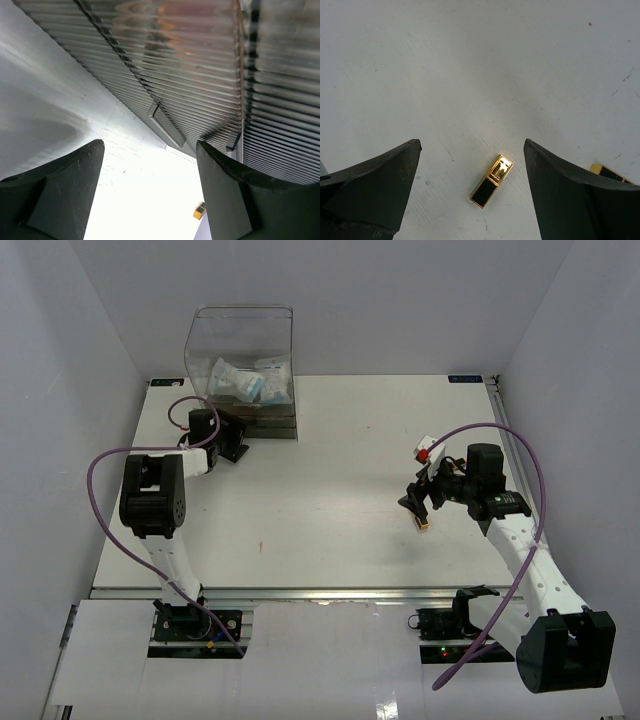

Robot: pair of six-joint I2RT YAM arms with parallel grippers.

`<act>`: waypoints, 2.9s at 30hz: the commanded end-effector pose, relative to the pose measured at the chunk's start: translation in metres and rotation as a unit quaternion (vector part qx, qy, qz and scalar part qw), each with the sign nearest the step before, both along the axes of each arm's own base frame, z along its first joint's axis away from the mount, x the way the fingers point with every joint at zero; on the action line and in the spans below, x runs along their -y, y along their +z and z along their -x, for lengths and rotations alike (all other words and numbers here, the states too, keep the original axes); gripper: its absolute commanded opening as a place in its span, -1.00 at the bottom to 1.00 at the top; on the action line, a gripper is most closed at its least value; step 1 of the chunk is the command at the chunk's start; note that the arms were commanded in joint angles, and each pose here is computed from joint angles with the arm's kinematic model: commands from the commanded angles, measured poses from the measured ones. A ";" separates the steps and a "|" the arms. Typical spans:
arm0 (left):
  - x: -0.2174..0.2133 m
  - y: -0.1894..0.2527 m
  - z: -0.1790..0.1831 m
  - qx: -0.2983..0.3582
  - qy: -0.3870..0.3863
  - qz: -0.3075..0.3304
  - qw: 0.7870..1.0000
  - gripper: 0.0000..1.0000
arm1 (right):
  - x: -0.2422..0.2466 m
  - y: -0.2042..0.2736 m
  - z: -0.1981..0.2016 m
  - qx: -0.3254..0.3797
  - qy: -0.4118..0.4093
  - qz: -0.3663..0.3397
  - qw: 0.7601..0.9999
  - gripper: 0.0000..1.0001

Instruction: Organize the makeup

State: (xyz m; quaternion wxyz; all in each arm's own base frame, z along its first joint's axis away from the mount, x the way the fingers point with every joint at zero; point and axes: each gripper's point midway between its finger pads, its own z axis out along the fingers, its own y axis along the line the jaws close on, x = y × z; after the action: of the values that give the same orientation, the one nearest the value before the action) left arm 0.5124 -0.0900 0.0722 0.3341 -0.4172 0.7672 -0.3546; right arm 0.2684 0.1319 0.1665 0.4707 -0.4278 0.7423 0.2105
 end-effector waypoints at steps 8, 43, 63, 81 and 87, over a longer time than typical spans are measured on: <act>0.006 0.055 0.008 0.098 -0.026 0.011 0.995 0.46 | 0.000 0.006 -0.001 0.017 0.004 -0.003 1.000 0.80; -0.007 0.016 -0.007 0.129 -0.053 0.062 0.988 -0.17 | 0.002 -0.003 -0.004 0.005 0.001 0.006 1.000 0.80; -0.007 0.005 -0.014 0.122 -0.046 0.094 0.987 -0.31 | 0.003 -0.004 -0.005 0.006 0.000 0.009 1.000 0.80; 0.001 0.029 0.002 0.172 -0.073 0.111 0.976 -0.08 | 0.003 -0.005 -0.005 0.005 0.001 0.009 1.000 0.80; 0.000 0.030 -0.007 0.175 -0.074 0.110 0.976 0.05 | 0.003 -0.006 -0.005 0.002 0.000 0.010 1.000 0.80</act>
State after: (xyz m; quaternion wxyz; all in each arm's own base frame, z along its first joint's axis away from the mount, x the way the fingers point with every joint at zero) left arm 0.5051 -0.0929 0.0671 0.3514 -0.3576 0.6980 -0.5113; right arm 0.2713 0.1295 0.1608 0.4653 -0.4323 0.7447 0.2048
